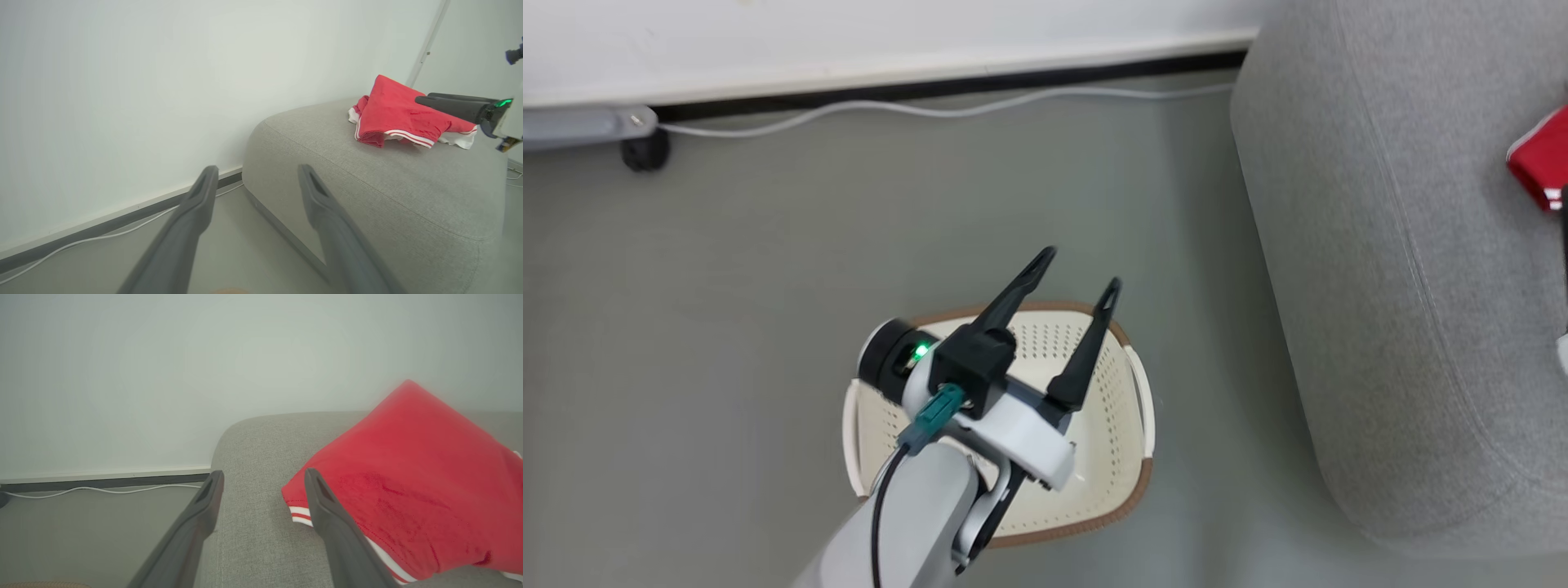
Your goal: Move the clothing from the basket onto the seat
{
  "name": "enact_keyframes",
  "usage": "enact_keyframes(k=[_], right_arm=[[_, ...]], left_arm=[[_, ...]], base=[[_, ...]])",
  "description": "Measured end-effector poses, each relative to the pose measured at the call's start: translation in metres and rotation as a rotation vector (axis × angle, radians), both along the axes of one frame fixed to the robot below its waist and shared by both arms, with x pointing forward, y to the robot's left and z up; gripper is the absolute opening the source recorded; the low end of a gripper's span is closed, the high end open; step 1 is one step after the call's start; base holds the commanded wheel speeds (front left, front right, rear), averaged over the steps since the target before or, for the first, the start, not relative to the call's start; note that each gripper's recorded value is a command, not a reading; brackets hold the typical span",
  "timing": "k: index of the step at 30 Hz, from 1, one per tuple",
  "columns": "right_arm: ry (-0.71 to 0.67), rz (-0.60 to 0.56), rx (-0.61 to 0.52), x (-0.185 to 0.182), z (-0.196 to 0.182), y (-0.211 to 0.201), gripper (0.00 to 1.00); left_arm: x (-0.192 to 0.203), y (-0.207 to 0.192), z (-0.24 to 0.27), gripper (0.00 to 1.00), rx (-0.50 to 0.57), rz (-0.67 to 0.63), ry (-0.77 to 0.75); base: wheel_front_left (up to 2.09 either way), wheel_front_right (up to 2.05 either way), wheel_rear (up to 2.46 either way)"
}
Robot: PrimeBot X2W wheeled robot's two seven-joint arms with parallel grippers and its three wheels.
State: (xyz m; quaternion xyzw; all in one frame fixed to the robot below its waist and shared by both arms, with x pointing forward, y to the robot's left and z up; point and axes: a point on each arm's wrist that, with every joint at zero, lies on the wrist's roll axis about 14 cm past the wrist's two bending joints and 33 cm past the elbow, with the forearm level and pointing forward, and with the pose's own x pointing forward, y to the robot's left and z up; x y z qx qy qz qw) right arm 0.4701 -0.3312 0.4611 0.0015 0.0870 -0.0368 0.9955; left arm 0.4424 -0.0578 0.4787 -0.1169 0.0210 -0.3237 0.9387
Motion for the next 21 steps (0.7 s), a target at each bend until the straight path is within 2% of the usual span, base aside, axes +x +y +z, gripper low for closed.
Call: enact_keyframes(k=[10, 14, 21], right_arm=[[-0.114, 0.133, 0.087, -0.01, 0.03, 0.07, 1.0], [-0.144, 0.193, 0.09, -0.018, 0.039, 0.099, 1.0], [-0.206, 0.238, 0.101, -0.03, 0.057, 0.126, 1.0]], left_arm=[[-0.02, 0.089, 0.005, 1.0, 0.055, 0.271, 0.003], [-0.031, 0.132, 0.006, 1.0, 0.072, 0.399, 0.003], [-0.055, 0.19, 0.009, 1.0, 0.099, 0.57, -0.006]], base=[[0.0, 0.0, 0.0], [0.0, 0.0, 0.0], [0.0, 0.0, 0.0]])
